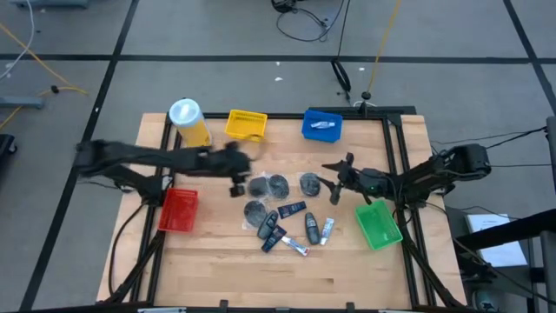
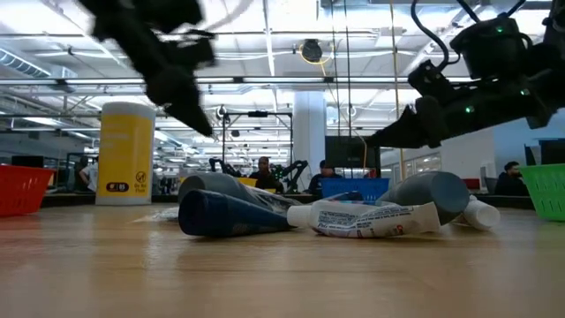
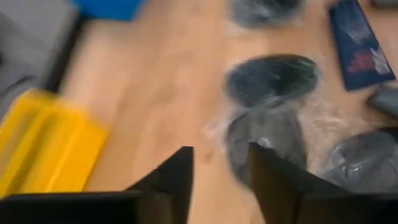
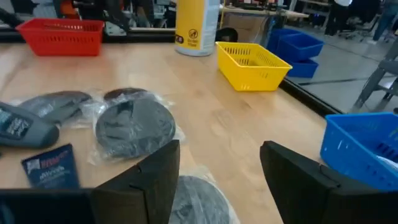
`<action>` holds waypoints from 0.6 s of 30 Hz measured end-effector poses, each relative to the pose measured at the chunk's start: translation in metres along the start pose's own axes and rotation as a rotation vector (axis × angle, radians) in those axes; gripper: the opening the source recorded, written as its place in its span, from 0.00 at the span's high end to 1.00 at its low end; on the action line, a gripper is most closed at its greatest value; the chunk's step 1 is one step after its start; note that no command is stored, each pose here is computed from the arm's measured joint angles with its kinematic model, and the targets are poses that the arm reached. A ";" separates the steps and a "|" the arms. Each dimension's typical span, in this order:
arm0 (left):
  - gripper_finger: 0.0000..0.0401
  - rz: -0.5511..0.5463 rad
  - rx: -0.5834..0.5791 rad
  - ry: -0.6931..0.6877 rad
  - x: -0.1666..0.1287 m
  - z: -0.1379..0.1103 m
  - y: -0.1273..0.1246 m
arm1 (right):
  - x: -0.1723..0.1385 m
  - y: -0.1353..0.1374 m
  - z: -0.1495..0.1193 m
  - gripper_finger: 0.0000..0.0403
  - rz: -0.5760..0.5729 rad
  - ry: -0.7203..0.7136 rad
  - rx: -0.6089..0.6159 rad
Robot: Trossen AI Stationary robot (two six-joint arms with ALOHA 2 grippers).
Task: Pick & Place Travel size toiletries
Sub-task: Put the black hairbrush into the yellow bin
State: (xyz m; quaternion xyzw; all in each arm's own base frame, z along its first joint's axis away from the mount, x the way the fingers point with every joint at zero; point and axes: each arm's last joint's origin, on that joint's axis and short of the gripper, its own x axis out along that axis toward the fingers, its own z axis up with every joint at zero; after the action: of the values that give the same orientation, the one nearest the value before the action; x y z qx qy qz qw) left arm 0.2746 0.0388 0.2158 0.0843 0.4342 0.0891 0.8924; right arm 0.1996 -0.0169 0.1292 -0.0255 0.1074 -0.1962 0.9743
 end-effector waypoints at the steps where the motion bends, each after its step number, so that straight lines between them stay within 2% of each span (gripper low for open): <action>1: 0.54 -0.038 0.054 0.036 0.012 0.009 -0.002 | -0.001 0.000 -0.001 0.47 0.000 0.005 -0.004; 5: 0.38 -0.168 0.260 0.120 0.050 0.035 -0.017 | -0.002 0.000 -0.002 0.47 0.005 0.006 0.005; 9: 0.29 -0.194 0.416 0.141 0.075 0.048 -0.041 | -0.003 0.003 -0.002 0.47 0.021 0.005 0.004; 13: 0.29 -0.141 0.490 0.132 0.091 0.051 -0.057 | -0.004 0.008 -0.002 0.47 0.043 0.004 0.001; 18: 0.39 -0.110 0.496 0.136 0.102 0.048 -0.064 | -0.005 0.010 -0.002 0.47 0.055 0.004 0.016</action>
State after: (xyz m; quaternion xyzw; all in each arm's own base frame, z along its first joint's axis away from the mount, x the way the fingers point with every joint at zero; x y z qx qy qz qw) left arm 0.3803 -0.0025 0.1529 0.2707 0.5057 -0.0632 0.8167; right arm 0.1984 -0.0058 0.1273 -0.0144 0.1082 -0.1704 0.9793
